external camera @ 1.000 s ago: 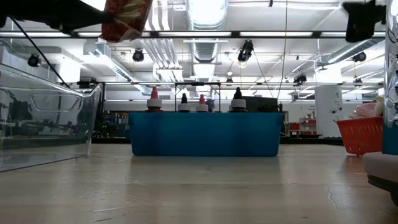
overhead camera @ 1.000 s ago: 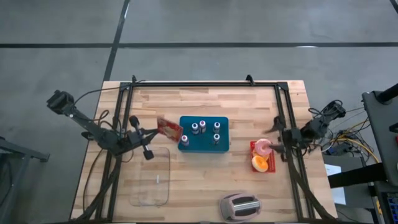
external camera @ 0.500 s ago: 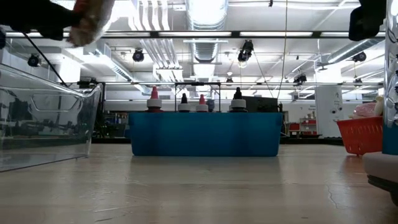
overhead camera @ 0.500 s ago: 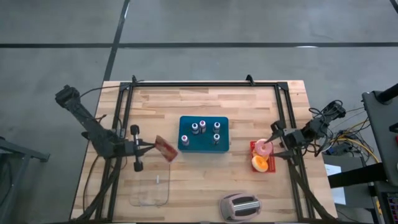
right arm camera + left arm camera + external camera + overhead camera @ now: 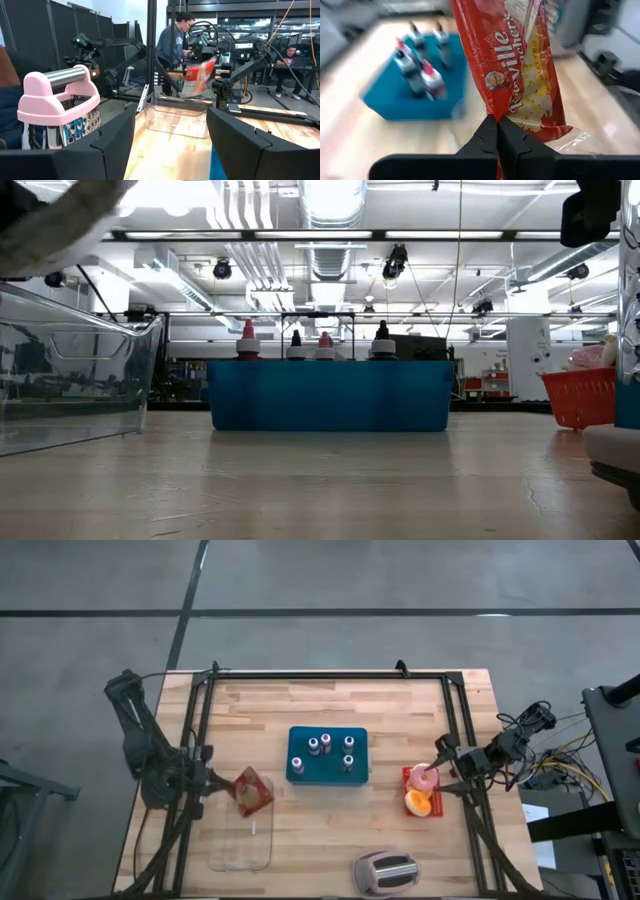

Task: Pick & Place Food Item
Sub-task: Put the red popcorn bag into the transparent bin

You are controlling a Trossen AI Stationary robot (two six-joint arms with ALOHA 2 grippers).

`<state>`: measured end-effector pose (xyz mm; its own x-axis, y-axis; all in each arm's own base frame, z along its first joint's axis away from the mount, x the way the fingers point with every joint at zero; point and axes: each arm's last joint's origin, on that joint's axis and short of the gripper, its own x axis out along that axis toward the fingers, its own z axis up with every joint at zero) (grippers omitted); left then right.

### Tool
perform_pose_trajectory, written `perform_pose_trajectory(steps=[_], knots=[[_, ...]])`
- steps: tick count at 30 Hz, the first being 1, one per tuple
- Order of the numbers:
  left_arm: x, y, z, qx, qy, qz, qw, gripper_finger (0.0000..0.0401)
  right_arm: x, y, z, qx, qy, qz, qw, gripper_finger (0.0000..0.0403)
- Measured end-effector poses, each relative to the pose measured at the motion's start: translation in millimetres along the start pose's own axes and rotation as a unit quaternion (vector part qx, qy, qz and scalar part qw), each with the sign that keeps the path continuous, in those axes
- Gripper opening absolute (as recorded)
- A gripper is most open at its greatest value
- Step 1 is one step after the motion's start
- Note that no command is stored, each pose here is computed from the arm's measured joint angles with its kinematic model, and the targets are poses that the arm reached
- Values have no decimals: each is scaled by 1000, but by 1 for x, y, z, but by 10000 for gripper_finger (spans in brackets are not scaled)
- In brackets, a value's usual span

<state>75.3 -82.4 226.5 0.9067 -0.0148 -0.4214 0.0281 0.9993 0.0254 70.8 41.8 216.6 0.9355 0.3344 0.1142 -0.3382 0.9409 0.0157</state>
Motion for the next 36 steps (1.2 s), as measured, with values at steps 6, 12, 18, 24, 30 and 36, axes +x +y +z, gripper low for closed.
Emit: perform_pose_trajectory(steps=[6, 12, 18, 24, 30, 36], knots=[[-4, -3, 0, -41, 78, -68, 994, 0, 0, -1, 0, 11, -2, -16, 1000, 248], [-1, -4, -12, -64, 152, -88, 982, 0, 0, -1, 1, 16, -2, -18, 1000, 246], [2, -10, -16, -58, 187, -101, 975, 0, 0, -2, 1, 20, -3, -27, 999, 241], [7, -15, -21, -59, 221, -97, 969, 0, 0, -2, 1, 24, -3, -27, 999, 242], [11, -18, -25, -58, 246, -91, 963, 0, 0, -2, 1, 24, -4, -27, 999, 240], [12, -19, -26, -61, 246, -90, 963, 0, 0, -2, 1, 23, -3, -27, 999, 238]])
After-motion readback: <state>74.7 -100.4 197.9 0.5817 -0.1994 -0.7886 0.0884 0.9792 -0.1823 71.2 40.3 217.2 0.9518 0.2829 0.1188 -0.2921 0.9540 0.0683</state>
